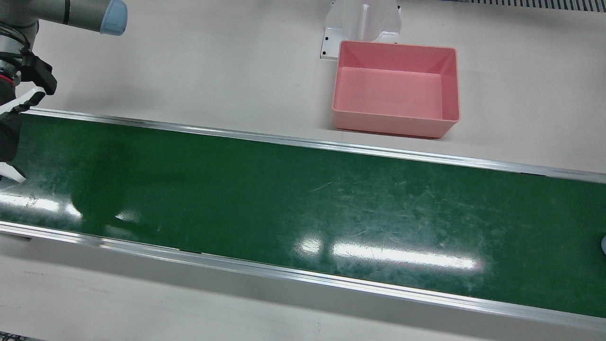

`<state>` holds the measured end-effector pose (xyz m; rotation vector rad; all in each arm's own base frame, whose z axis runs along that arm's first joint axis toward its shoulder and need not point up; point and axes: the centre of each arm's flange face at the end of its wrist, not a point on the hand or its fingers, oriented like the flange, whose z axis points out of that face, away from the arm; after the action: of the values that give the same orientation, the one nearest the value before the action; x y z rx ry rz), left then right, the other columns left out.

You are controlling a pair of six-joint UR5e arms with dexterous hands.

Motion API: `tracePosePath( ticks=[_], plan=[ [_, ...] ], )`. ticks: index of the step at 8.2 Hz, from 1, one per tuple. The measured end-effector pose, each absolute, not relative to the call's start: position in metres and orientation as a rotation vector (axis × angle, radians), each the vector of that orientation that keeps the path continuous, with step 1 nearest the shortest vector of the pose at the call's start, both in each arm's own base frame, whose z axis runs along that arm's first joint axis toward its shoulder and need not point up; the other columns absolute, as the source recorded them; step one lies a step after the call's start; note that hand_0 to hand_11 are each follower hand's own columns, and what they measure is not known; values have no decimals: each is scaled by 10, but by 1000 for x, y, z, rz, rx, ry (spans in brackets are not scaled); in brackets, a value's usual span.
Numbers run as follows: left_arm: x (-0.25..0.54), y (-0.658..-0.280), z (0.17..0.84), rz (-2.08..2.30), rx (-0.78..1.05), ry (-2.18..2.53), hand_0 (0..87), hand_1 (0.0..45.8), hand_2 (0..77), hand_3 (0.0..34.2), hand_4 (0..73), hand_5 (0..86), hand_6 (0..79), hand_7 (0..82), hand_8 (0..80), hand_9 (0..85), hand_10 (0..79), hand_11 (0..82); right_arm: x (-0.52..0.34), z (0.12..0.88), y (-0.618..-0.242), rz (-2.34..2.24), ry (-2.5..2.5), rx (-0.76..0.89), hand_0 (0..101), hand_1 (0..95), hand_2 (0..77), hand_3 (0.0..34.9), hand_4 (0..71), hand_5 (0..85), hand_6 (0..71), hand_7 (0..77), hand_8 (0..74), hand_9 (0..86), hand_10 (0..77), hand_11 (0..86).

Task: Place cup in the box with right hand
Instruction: 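Lower the right hand beside the belt and wait for the blue cup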

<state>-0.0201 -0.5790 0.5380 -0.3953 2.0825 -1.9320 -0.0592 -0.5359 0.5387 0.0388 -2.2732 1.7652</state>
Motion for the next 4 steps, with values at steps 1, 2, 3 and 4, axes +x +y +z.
tracePosePath(
  ticks=[1, 2, 3, 4],
  plan=[
    [-20, -579, 538, -1932, -395, 2083, 0, 5, 5, 0, 0, 0, 0, 0, 0, 5, 0, 0, -62, 539, -536, 1771, -2276, 44, 467, 33, 11, 0, 360, 5, 11, 109, 5, 11, 5, 16],
    [-20, -579, 538, -1932, -396, 2082, 0, 5, 5, 0, 0, 0, 0, 0, 0, 5, 0, 0, -70, 538, -535, 1777, -2281, 45, 488, 65, 11, 0, 371, 5, 27, 109, 5, 11, 5, 11],
    [-20, -579, 538, -1932, -396, 2082, 0, 5, 5, 0, 0, 0, 0, 0, 0, 5, 0, 0, -78, 533, -537, 1781, -2296, 48, 497, 76, 11, 0, 371, 5, 27, 109, 5, 11, 5, 11],
    [-20, -579, 538, -1932, -395, 2083, 0, 5, 5, 0, 0, 0, 0, 0, 0, 5, 0, 0, -83, 527, -538, 1794, -2311, 59, 497, 76, 11, 0, 295, 11, 11, 65, 5, 11, 5, 11]
  ],
)
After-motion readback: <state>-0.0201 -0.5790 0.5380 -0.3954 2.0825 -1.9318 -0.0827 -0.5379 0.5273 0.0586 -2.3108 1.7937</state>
